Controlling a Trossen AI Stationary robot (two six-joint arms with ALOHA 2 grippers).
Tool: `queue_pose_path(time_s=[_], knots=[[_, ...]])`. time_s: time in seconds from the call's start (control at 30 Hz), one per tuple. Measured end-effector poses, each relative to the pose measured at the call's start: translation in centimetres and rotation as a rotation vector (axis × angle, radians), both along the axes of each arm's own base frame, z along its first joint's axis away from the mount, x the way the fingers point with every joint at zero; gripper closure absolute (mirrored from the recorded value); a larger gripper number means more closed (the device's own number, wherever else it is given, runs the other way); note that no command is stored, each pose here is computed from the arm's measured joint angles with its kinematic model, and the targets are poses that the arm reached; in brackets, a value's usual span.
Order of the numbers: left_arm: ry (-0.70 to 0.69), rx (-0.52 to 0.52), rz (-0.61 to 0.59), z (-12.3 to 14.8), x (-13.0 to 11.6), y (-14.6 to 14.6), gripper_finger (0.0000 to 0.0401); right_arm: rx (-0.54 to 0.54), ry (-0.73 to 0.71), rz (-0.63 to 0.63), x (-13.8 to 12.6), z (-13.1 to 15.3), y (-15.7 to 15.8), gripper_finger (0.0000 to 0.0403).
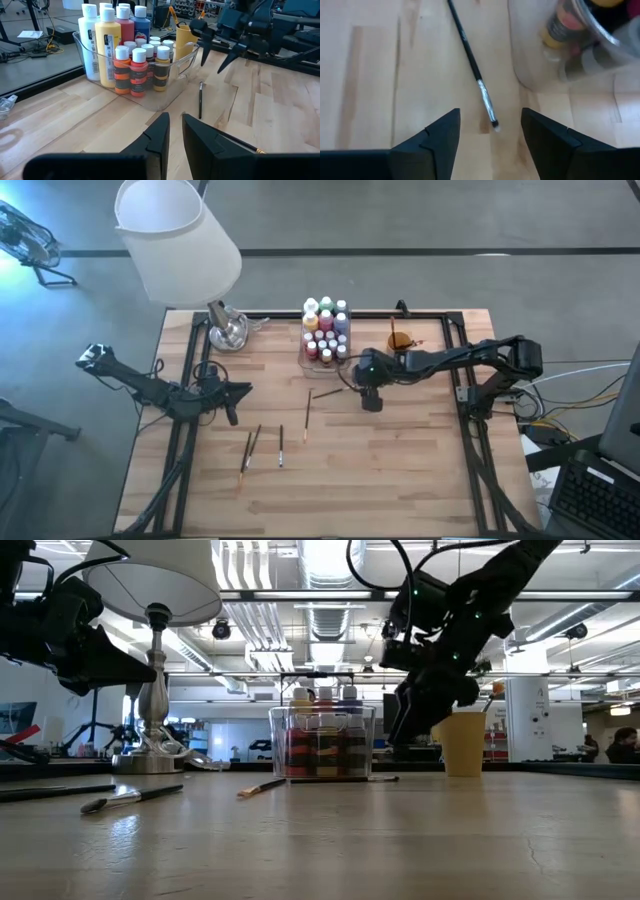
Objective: Pick & Place Paint Supplies
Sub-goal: Put the silver paint brush into the cup
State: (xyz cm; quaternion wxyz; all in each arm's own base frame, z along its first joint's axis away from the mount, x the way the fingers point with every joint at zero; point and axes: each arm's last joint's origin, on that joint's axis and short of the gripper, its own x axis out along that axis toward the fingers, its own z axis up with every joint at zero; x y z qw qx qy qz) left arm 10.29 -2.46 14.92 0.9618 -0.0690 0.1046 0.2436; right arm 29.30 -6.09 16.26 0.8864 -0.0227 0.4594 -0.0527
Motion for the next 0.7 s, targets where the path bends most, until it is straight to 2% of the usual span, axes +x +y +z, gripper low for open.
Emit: queue_pose_path(time_s=[0.23, 0.43, 0.7], knots=[[0.0, 0.0, 0.0, 0.0, 0.0, 0.0, 0.0345, 0.001, -0.014, -0.019, -0.9, -1.3, -0.5, 0.0208], [0.0, 0.0, 0.0, 0.0, 0.0, 0.0, 0.0344, -0.003, -0.073, -0.046, -1.0, -1.7, -1.0, 0.0202], [0.0, 0.0, 0.0, 0.0, 0.0, 0.0, 0.0344, 0.031, 0.002, -0.049, -0.8, -4.6, -1.3, 0.0212]])
